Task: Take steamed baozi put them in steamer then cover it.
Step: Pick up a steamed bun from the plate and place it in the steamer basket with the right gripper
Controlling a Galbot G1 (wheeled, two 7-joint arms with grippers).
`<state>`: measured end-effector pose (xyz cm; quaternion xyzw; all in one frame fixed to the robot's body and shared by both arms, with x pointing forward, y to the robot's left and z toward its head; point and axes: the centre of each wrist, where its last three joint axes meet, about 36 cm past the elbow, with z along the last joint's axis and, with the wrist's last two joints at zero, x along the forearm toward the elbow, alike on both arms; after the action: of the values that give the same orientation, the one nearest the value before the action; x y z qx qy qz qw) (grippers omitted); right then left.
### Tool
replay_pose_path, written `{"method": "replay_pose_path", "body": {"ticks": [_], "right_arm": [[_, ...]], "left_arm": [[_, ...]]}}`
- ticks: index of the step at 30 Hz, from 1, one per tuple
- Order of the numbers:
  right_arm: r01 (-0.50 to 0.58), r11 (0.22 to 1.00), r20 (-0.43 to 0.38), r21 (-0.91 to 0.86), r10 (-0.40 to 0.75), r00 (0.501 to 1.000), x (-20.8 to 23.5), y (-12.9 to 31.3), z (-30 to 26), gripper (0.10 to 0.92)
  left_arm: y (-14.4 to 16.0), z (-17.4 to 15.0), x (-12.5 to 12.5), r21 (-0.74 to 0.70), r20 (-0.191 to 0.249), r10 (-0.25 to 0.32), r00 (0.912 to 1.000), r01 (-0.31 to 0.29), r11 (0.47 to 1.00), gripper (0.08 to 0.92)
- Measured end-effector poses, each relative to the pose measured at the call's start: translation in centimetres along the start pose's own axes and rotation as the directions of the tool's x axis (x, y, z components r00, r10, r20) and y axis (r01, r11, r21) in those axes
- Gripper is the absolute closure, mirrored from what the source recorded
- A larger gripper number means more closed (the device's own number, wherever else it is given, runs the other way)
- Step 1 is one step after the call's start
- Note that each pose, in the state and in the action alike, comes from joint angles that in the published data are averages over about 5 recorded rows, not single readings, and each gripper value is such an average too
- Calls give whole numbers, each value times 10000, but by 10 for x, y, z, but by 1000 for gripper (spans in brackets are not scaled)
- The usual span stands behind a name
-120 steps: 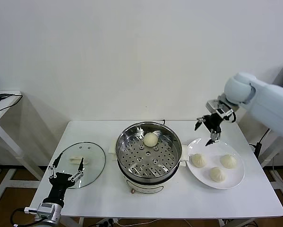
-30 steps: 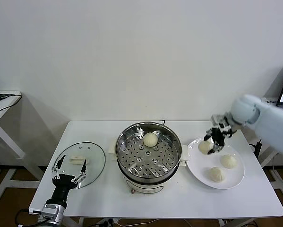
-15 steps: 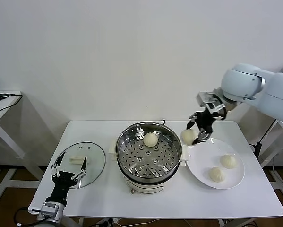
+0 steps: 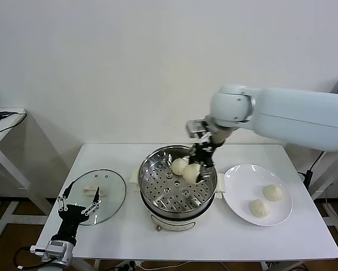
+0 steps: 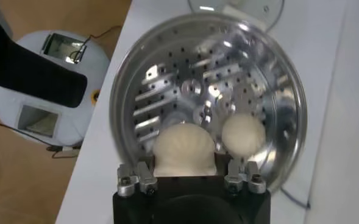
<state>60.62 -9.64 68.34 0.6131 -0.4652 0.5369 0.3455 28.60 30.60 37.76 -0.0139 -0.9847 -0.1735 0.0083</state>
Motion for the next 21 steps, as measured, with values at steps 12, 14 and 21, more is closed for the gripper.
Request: {"method": "replay_pose_path", "body": {"ticks": [12, 14, 21], "right_arm": [[219, 9994, -118, 263, -216, 9997, -56, -45, -54, 352], [217, 9994, -135, 258, -213, 9997, -63, -50, -59, 352], [211, 9994, -225, 259, -205, 9995, -84, -66, -71, 348]], "left_arm": [[2, 5, -1, -45, -55, 46, 10000, -46, 10000, 177], [2, 5, 0, -39, -59, 57, 10000, -57, 10000, 177], [2, 6, 0, -38, -80, 39, 10000, -39, 10000, 177]]}}
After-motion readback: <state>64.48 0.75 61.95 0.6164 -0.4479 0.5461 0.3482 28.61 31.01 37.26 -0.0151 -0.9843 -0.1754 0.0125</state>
